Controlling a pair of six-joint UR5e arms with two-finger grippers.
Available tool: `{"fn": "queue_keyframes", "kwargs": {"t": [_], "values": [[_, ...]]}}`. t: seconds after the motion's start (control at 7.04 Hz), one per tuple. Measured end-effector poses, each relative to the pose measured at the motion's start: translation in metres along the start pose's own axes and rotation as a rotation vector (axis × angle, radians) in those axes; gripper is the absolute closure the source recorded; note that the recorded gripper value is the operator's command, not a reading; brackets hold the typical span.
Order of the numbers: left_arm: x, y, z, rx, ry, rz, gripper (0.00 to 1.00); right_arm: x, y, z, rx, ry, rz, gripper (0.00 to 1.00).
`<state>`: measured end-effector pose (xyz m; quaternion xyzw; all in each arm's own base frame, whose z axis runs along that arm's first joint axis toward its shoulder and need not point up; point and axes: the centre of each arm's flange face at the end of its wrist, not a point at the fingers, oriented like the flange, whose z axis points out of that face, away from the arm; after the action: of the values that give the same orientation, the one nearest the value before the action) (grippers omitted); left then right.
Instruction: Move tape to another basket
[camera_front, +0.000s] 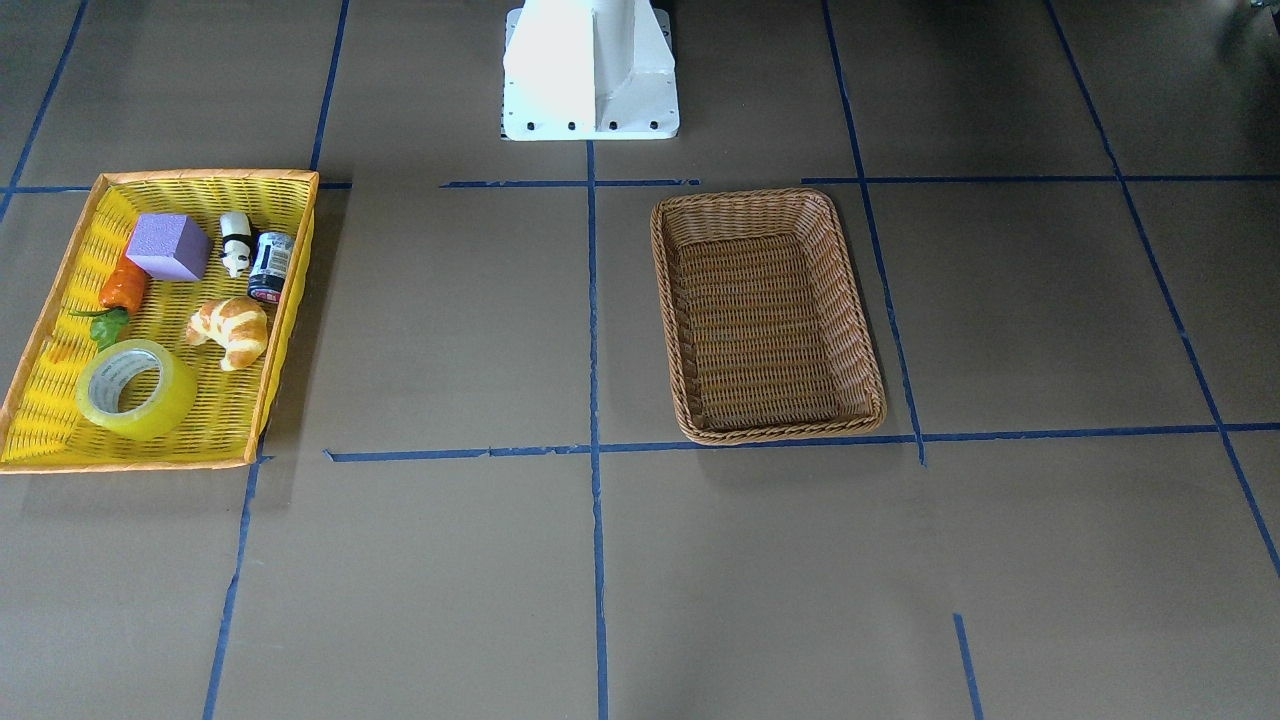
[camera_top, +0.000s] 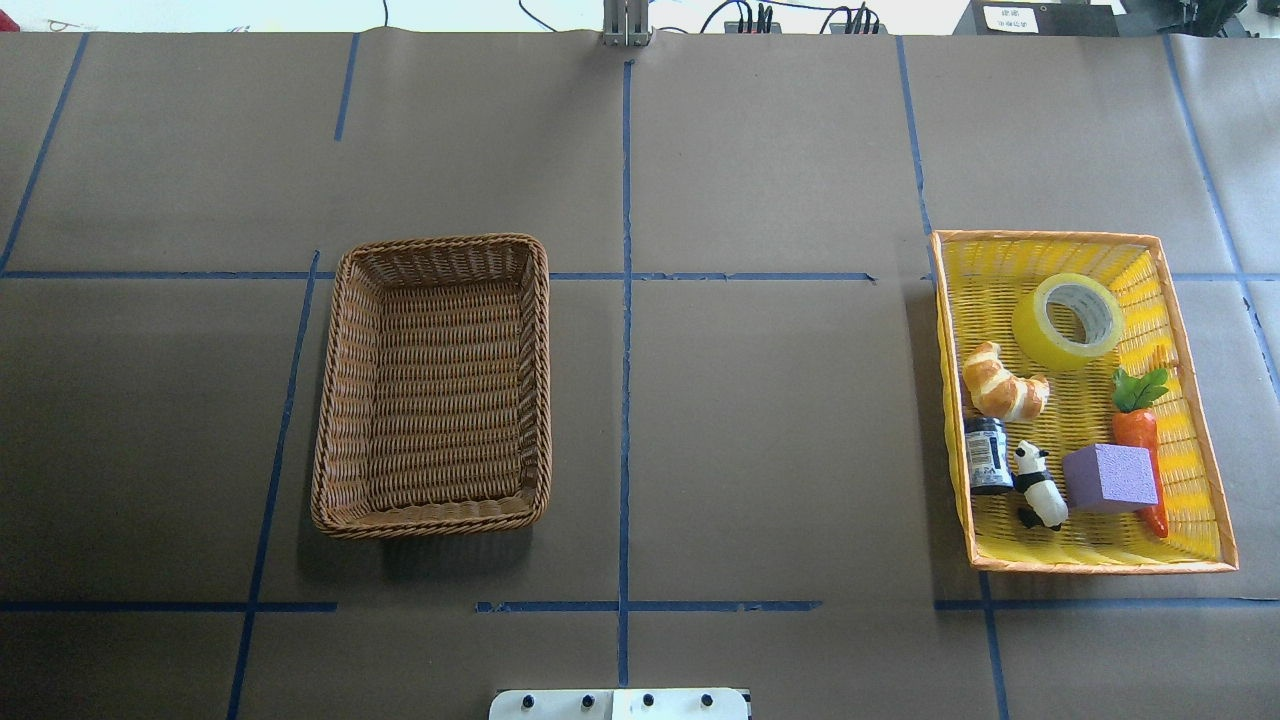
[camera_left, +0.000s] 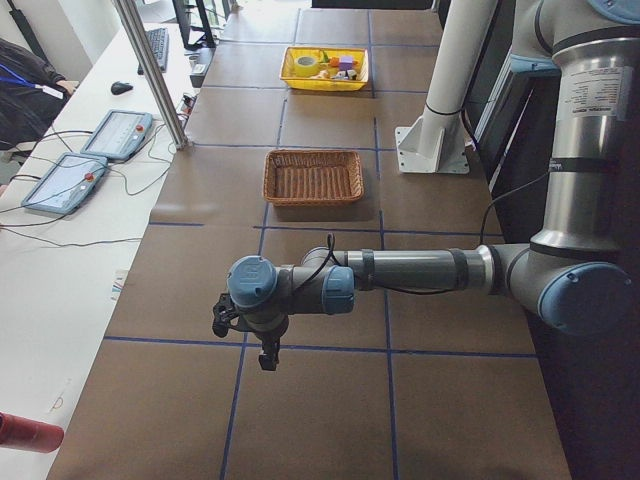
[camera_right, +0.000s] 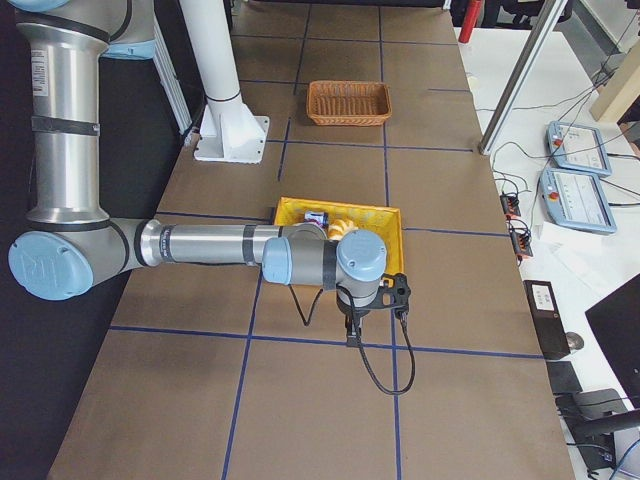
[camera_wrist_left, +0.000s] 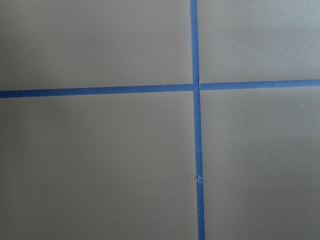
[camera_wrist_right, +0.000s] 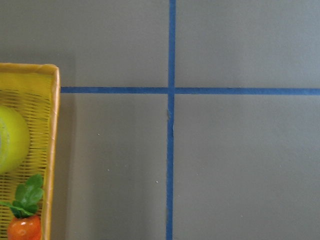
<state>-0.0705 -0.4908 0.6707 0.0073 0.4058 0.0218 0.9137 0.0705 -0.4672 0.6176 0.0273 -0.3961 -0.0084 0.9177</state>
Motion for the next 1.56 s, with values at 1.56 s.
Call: {"fn": "queue_keyframes", "kwargs": {"t": [1.56], "values": [[-0.001,0.005,0.001,-0.002,0.001,0.006,0.0,-0.193,-0.043,0.1,0.013,-0.054,0.061,0.0]]}}
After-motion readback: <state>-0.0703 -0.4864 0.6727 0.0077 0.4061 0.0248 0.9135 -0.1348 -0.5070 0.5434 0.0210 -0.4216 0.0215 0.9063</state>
